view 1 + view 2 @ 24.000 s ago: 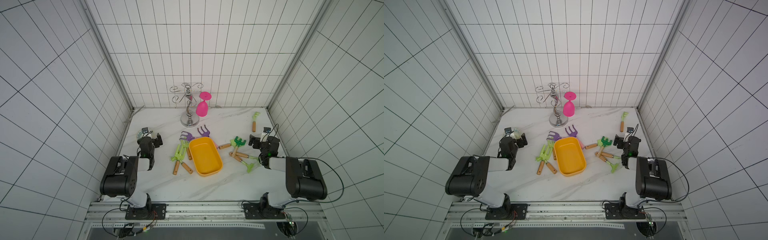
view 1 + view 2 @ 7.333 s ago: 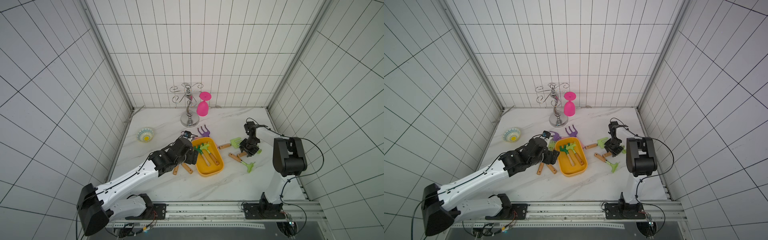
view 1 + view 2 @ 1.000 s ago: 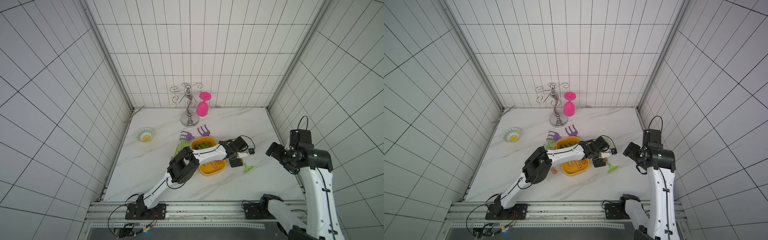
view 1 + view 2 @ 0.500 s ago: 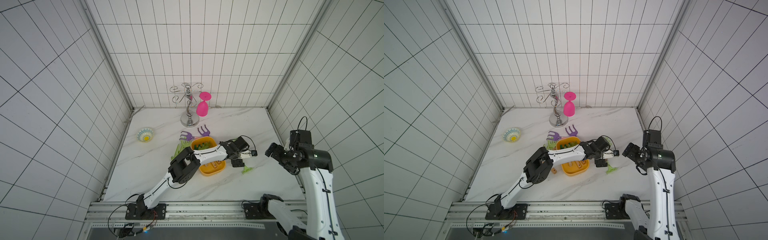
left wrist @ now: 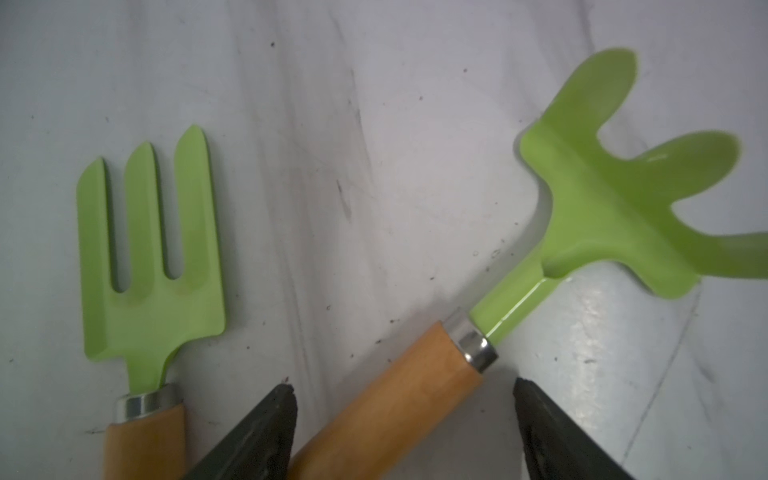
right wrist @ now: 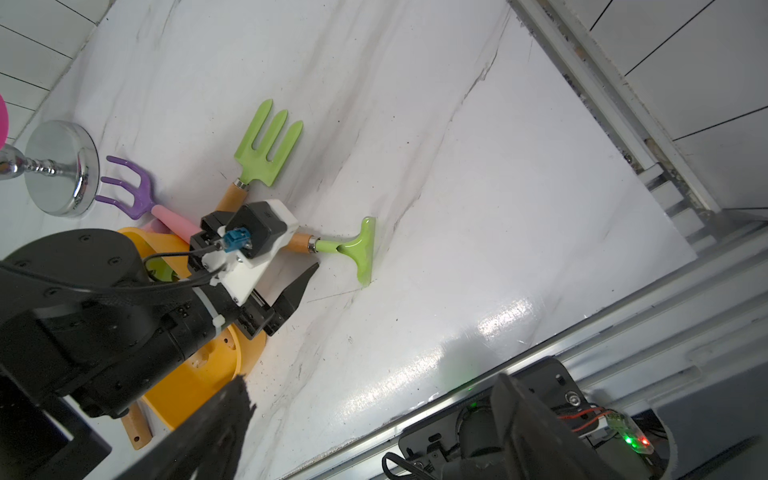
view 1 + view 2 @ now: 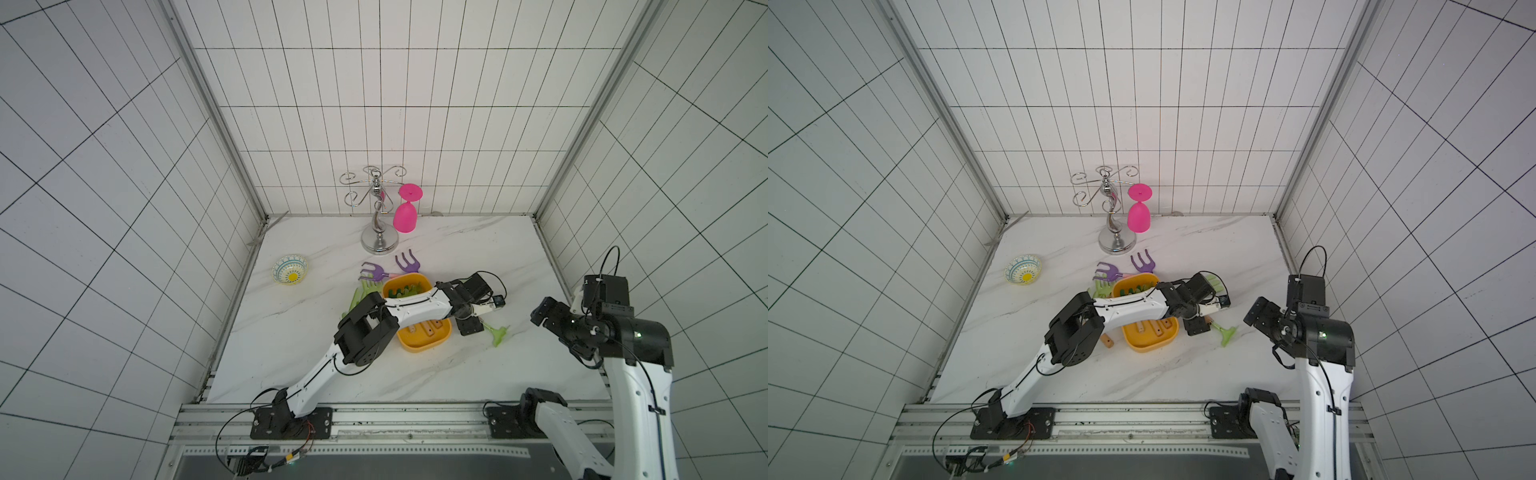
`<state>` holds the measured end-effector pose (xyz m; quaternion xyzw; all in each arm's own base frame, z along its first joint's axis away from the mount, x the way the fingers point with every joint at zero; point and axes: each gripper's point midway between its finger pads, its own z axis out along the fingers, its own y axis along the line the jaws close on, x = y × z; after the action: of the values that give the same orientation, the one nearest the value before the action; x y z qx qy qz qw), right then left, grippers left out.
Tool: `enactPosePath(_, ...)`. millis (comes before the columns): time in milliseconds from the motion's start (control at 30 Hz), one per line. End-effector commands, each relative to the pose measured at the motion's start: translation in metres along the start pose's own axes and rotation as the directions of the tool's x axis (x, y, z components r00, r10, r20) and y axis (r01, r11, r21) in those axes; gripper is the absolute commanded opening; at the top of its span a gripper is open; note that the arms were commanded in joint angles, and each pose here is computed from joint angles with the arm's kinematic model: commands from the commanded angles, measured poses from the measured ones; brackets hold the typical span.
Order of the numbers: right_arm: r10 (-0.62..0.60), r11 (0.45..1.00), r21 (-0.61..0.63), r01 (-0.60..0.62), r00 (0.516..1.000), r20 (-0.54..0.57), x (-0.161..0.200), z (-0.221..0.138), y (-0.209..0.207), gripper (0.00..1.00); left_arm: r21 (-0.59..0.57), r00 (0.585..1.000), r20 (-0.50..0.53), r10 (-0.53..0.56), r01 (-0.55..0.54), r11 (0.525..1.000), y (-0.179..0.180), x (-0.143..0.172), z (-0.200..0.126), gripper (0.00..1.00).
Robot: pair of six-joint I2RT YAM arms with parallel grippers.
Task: Put the rake into the storage box
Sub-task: Pick up the rake at the center of the board.
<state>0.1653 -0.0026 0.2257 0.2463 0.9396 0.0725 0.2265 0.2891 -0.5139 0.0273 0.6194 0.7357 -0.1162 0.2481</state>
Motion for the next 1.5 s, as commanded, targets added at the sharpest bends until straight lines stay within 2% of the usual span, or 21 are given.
enactPosePath(0,0.017,1.0,0.013,-0.017,0.998,-0.062,0.017,0.016,-0.007,0.94,-0.075,0.984,-0.115,-0.136,0.128,0.989,0.011,0.035,0.002,0.83)
enactPosePath(133,0.007,1.0,0.021,-0.005,0.997,-0.082,0.023,0.033,-0.011,0.94,-0.079,0.971,-0.054,-0.235,0.23,0.97,0.013,0.017,-0.015,0.83)
enactPosePath(267,0.004,1.0,0.019,-0.003,0.997,-0.071,0.017,0.04,-0.009,0.93,-0.038,0.957,0.027,-0.29,0.291,0.956,0.015,-0.009,-0.043,0.84)
enactPosePath(400,-0.009,1.0,0.015,0.01,0.995,-0.099,0.01,0.049,-0.003,0.92,0.04,0.924,0.081,-0.375,0.373,0.927,0.027,-0.026,-0.081,0.84)
enactPosePath(567,-0.015,1.0,-0.022,0.012,0.988,-0.154,0.008,0.069,0.007,0.9,0.113,0.902,0.166,-0.398,0.384,0.917,0.033,-0.047,-0.135,0.84)
enactPosePath(633,-0.033,0.998,-0.057,0.022,0.979,-0.201,0.01,0.078,0.017,0.86,0.118,0.897,0.204,-0.393,0.376,0.919,0.036,-0.052,-0.157,0.84)
enactPosePath(733,-0.155,0.987,-0.075,0.141,0.962,-0.225,0.006,0.088,0.035,0.84,0.102,0.892,0.236,-0.386,0.373,0.922,0.043,-0.049,-0.182,0.84)
enactPosePath(900,-0.382,0.924,-0.076,0.376,0.887,-0.258,0.004,0.115,0.067,0.83,0.145,0.851,0.293,-0.436,0.411,0.9,0.05,-0.045,-0.235,0.84)
enactPosePath(1100,-0.548,0.821,-0.05,0.569,0.759,-0.351,0.0,0.156,0.094,0.77,0.172,0.79,0.38,-0.481,0.451,0.876,0.058,-0.028,-0.291,0.86)
enactPosePath(1267,-0.601,0.772,-0.072,0.632,0.688,-0.406,0.01,0.182,0.102,0.67,0.119,0.771,0.379,-0.511,0.507,0.853,0.066,0.003,-0.307,0.86)
enactPosePath(1367,-0.64,0.736,-0.114,0.667,0.632,-0.437,0.026,0.197,0.11,0.61,0.096,0.769,0.37,-0.522,0.527,0.844,0.067,0.019,-0.31,0.86)
enactPosePath(1467,-0.664,0.696,-0.095,0.711,0.588,-0.462,0.035,0.209,0.11,0.58,0.072,0.775,0.36,-0.52,0.532,0.843,0.067,0.031,-0.315,0.86)
